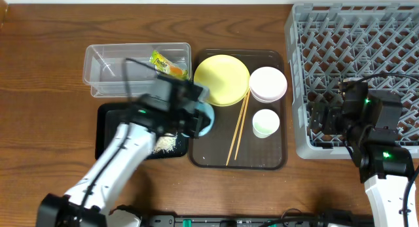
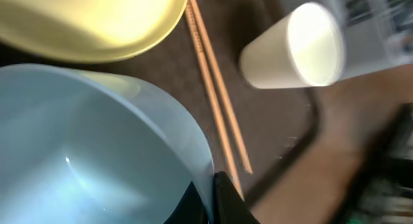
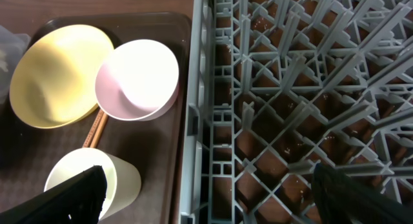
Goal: Sort waste into correct bins and load items into the dishwasher rack
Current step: 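Set the blue bowl back on the brown tray and release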
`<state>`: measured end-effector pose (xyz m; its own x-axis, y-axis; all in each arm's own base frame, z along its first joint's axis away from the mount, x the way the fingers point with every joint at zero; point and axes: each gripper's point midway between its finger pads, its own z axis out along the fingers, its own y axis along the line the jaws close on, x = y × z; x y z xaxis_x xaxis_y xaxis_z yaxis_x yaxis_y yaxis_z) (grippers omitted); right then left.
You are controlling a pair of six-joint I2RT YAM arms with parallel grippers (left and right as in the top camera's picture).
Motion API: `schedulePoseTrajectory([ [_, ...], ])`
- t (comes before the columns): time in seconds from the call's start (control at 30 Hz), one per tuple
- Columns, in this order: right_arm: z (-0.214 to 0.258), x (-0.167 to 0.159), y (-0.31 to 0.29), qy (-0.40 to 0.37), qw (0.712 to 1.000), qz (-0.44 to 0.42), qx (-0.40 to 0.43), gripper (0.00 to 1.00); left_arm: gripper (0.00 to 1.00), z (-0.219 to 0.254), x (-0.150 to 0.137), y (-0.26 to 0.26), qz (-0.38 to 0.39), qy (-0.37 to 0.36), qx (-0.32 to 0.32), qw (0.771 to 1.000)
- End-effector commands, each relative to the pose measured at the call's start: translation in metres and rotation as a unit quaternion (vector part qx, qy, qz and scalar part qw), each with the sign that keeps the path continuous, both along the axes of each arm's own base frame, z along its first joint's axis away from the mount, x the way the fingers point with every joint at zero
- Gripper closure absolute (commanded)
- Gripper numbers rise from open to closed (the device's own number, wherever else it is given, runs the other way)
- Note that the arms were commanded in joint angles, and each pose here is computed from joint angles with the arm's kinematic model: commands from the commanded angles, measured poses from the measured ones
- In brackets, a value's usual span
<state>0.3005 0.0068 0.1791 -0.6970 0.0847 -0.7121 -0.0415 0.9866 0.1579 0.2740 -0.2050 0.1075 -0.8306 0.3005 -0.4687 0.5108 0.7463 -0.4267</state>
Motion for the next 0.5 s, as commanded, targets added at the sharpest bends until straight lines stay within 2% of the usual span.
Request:
schedulePoseTrajectory([
  [0.0, 0.009, 0.003, 0.004, -0.012, 1.000, 0.011, -0.003, 0.01, 0.94, -0.026, 0.017, 0.007, 0.044, -0.041, 0.118, 0.991],
  [0.27, 0.009, 0.002, 0.004, -0.012, 1.000, 0.011, -0.003, 0.01, 0.88, -0.057, 0.004, -0.038, -0.008, -0.038, 0.121, 0.992],
  [0.33, 0.009, 0.002, 0.004, -0.012, 1.000, 0.011, -0.003, 0.01, 0.79, -0.057, 0.002, -0.043, -0.010, -0.037, 0.118, 0.992],
  [0.4, 0.009, 0.002, 0.004, -0.012, 1.000, 0.011, -0.003, 0.01, 0.74, -0.051, 0.003, -0.047, -0.012, -0.043, 0.111, 0.993],
  [0.47, 0.009, 0.002, 0.004, -0.012, 1.000, 0.011, -0.003, 0.01, 0.60, -0.039, 0.005, -0.053, -0.016, -0.050, 0.093, 0.994],
])
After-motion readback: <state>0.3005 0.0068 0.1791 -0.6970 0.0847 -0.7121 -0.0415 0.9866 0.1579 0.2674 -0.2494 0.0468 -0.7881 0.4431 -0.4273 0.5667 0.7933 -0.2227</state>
